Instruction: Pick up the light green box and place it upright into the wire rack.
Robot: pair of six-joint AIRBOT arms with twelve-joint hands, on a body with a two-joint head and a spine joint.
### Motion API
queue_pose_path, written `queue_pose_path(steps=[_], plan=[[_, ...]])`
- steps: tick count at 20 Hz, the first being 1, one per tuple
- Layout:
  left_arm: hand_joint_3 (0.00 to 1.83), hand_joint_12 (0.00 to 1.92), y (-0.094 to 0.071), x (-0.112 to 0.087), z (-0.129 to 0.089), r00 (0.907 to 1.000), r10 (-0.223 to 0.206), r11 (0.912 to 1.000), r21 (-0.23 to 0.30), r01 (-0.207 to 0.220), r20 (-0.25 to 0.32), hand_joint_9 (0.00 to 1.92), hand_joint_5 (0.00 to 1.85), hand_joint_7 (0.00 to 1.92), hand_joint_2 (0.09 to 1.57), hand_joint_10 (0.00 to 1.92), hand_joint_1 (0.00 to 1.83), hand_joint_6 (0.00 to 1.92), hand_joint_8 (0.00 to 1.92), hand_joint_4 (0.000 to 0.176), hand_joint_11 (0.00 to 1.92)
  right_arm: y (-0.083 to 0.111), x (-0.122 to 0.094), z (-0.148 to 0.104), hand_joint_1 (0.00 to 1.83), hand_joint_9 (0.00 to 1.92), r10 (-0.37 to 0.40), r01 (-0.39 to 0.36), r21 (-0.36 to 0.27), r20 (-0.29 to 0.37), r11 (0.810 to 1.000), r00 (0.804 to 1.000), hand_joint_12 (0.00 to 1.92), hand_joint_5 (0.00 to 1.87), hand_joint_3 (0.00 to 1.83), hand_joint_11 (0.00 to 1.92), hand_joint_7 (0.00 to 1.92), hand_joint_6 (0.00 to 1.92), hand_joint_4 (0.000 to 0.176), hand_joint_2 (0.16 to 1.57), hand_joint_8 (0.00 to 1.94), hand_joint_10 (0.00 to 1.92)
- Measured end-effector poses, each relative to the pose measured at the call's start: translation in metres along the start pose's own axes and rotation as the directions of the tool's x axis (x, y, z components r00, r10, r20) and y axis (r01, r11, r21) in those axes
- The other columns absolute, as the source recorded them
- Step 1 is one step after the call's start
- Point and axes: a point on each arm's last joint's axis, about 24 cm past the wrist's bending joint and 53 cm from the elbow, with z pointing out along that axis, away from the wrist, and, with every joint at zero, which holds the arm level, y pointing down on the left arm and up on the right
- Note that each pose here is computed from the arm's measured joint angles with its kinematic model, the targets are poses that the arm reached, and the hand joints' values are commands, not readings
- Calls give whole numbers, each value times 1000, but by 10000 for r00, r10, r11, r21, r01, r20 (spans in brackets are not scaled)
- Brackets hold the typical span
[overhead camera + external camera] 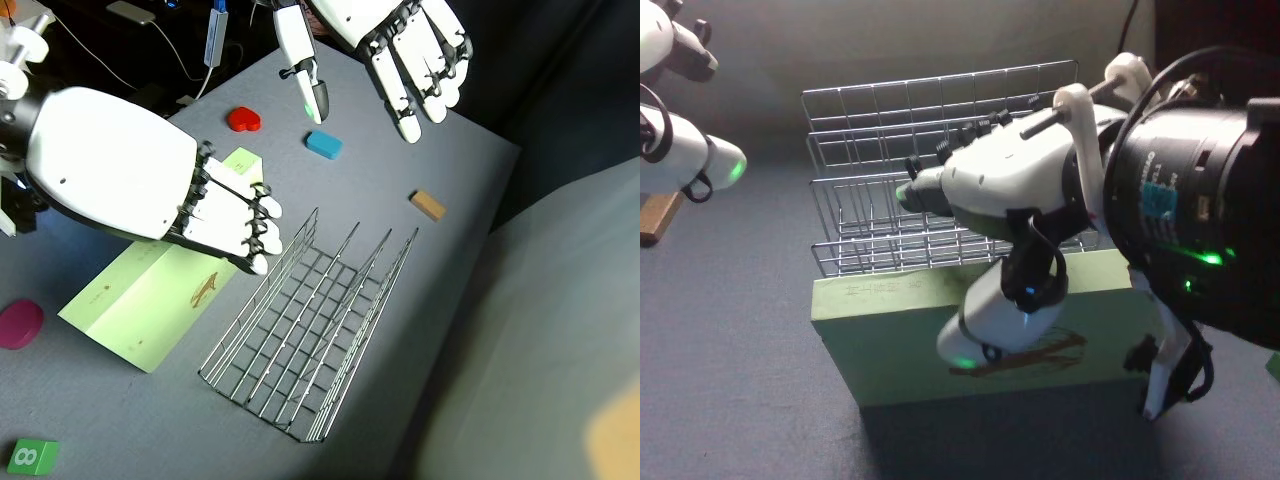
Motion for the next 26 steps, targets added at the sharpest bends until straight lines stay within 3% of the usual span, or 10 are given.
queue_pose_path(steps=[9, 11, 12, 17, 21, 22, 23, 24, 25, 26], plan=[[2, 787, 3, 10, 2, 9985, 447, 9990, -54, -448, -305, 272, 361, 309, 1208, 1, 201, 2, 2, 71, 0, -11, 10, 6, 798, 175, 304, -294, 250, -433, 9993, 9986, 807, 170, 0, 0, 230, 3, 16, 891, 7, 12], [2, 787, 4, 11, 2, 9985, 399, 9992, -70, -402, -362, 272, 364, 310, 1209, 1, 199, 3, 2, 71, 0, -10, 5, 6, 868, 338, 95, -90, 197, -251, 9998, 9996, 1076, 312, 4, 2, 396, 12, 0, 954, 7, 20], [2, 787, 5, 10, 1, 9987, 397, 9992, -66, -399, -316, 272, 364, 310, 1209, 1, 199, 3, 2, 71, 0, -9, 4, 6, 868, 338, 38, -35, 166, -209, 9999, 9998, 1076, 312, 4, 2, 396, 12, 0, 954, 7, 20], [4, 790, 13, 8, 0, 9991, 339, 9992, -211, -344, -268, 275, 368, 312, 1214, 2, 203, 3, 2, 72, 0, -9, 4, 6, 1061, 725, -9, 12, 164, -191, 9999, 9998, 1174, 722, 2, 354, 799, 26, 0, 1042, 17, 53], [4, 792, 16, 7, -1, 9994, 271, 9992, -272, -277, -227, 275, 368, 314, 1218, 1, 192, 2, 2, 72, 0, -9, 4, 6, 1099, 931, -51, 54, 152, -193, 9999, 9998, 1161, 894, 1, 529, 979, 24, 0, 1097, 20, 79], [4, 791, 16, 7, -1, 9994, 263, 9993, -273, -269, -236, 274, 369, 314, 1218, 1, 191, 2, 2, 72, 0, -9, 4, 6, 1126, 998, -59, 62, 162, -189, 9999, 9998, 1146, 917, 0, 607, 1030, 847, 0, 1139, 13, 93], [3, 791, 16, 6, -1, 9994, 257, 9993, -266, -262, -214, 274, 370, 314, 1218, 1, 192, 3, 1, 72, 0, -10, 3, 6, 1200, 1101, -83, 86, 171, -185, 9998, 9998, 1206, 824, 2, 691, 985, 1135, 0, 1153, 1022, 141], [3, 792, 16, 6, -1, 9995, 252, 9994, -251, -257, -196, 275, 373, 315, 1218, 1, 194, 4, 2, 72, 0, -10, 4, 6, 1330, 942, -70, 73, 171, -195, 9998, 9998, 1254, 806, 0, 709, 939, 1092, 0, 1148, 1029, 1057], [3, 792, 16, 6, -1, 9995, 249, 9994, -253, -254, -194, 275, 373, 315, 1218, 1, 194, 4, 2, 72, 0, -10, 4, 6, 1330, 942, -74, 77, 182, -194, 9998, 9998, 1254, 806, 0, 709, 939, 1092, 0, 1148, 1029, 1057], [2, 793, 16, 6, -1, 9995, 244, 9993, -273, -249, -207, 276, 375, 315, 1217, 1, 194, 4, 1, 72, 0, -10, 4, 5, 1356, 906, -72, 76, 178, -202, 9998, 9998, 1275, 818, 1, 729, 909, 1060, 0, 1149, 1074, 1267]])
